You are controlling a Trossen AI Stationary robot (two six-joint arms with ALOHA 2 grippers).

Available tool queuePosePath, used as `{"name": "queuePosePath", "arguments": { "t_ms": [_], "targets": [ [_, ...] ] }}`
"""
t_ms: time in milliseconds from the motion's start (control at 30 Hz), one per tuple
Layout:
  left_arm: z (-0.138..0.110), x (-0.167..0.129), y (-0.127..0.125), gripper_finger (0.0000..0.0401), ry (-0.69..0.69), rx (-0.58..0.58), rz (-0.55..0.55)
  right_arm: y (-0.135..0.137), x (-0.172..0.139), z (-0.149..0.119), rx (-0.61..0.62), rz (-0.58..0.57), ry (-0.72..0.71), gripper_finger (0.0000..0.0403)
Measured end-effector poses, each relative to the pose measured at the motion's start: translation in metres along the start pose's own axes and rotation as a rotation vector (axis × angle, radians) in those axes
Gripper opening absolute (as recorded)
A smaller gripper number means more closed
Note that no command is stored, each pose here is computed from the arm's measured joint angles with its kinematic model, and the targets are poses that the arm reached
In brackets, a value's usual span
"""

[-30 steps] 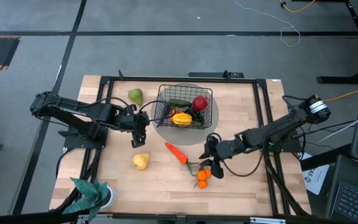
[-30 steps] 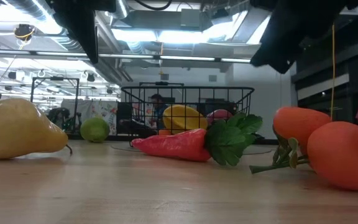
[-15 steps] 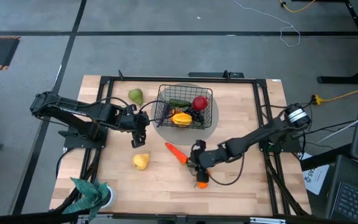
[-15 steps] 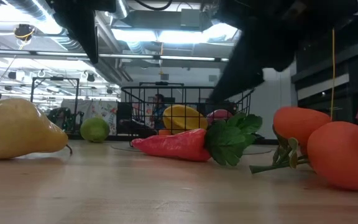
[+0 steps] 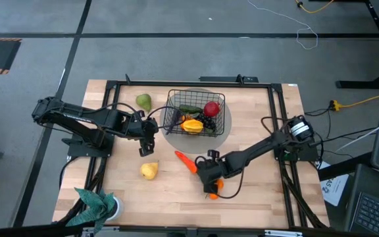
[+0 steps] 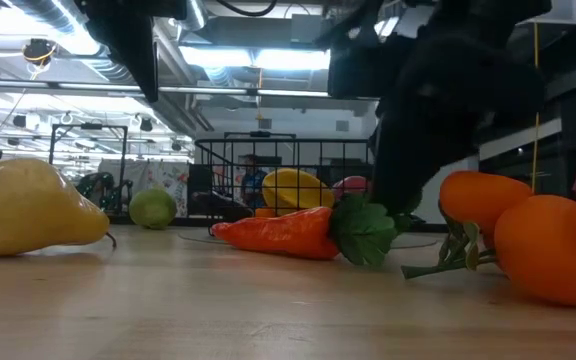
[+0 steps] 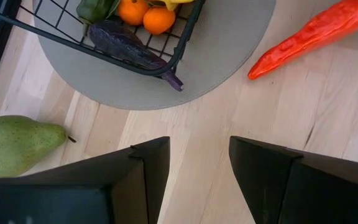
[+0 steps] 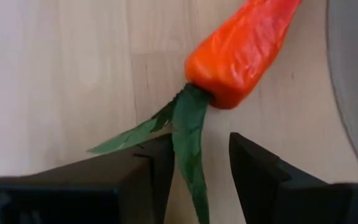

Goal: Build produce basket
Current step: Put the orange carrot into the black wire basket

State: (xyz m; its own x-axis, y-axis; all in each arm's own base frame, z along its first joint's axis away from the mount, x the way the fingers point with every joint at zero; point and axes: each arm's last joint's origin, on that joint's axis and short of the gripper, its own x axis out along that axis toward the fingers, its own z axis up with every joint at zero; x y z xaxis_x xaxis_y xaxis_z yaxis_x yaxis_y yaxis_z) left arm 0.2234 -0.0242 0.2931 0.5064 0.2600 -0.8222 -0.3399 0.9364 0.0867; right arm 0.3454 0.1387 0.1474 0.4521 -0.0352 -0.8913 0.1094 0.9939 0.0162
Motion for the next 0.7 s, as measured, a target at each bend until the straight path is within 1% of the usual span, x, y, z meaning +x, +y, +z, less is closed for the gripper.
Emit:
{"name": "queuePosePath", "arguments": {
  "t_ms": [100,200,533,700],
  "targets": [
    [0.0,-0.0001,0.0,0.0154,0.0,0.0,0.0,-0.0003,0.0071,-0.002,-0.002,-0.017,0.01,0.0139],
    [0.0,0.0,0.0,0.0154,0.0,0.0,0.0,-0.0006,0.0076,-0.0017,-0.002,-0.031,0.001,0.0139],
    [0.0001,0.0,0.0,0.0154,-0.001,0.0,0.0,-0.0001,0.0069,-0.0005,0.001,-0.025,-0.01,0.0139],
    [0.0001,0.0,0.0,0.0154,-0.001,0.0,0.0,0.0019,0.0064,0.0038,0.009,-0.004,-0.053,0.0139]
  ]
}}
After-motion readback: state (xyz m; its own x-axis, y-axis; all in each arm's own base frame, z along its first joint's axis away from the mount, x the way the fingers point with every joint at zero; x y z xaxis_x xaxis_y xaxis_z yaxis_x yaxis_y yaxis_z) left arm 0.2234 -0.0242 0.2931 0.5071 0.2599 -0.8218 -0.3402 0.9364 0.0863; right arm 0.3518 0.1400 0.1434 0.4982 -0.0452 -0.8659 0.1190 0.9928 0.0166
